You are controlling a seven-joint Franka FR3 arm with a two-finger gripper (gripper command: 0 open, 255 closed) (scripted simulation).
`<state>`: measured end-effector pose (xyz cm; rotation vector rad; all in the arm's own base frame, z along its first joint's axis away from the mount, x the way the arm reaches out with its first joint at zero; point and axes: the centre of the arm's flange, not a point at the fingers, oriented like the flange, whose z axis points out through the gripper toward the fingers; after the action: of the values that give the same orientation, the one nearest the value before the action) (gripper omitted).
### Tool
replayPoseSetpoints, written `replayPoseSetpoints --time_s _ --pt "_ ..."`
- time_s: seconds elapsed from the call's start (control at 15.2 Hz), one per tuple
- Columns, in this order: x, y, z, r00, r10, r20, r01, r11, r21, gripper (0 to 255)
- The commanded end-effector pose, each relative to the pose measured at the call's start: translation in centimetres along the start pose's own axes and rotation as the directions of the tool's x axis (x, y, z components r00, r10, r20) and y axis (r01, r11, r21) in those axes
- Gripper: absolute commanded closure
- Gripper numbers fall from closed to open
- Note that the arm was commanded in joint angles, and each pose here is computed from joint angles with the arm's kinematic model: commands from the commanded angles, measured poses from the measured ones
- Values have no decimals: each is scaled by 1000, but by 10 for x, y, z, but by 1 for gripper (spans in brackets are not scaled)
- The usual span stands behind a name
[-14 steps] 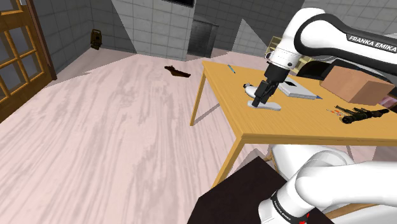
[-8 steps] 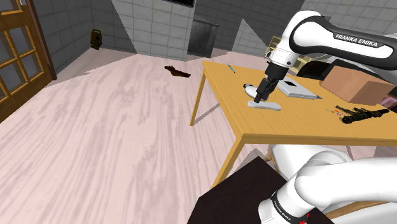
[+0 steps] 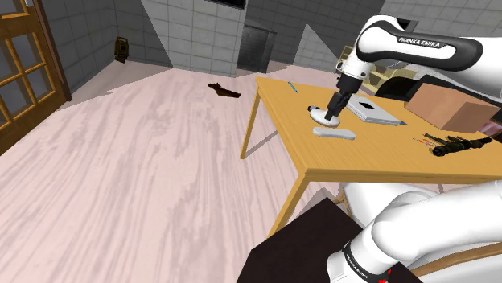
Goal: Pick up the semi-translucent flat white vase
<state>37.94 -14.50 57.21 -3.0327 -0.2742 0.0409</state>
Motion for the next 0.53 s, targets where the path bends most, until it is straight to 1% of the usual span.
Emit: replayPoseSetpoints --time_s 0.0,0.46 --pt "12 27 1 1000 -10 3 10 1000 -10 0" --pt "44 110 -5 999 -44 12 44 998 -38 0"
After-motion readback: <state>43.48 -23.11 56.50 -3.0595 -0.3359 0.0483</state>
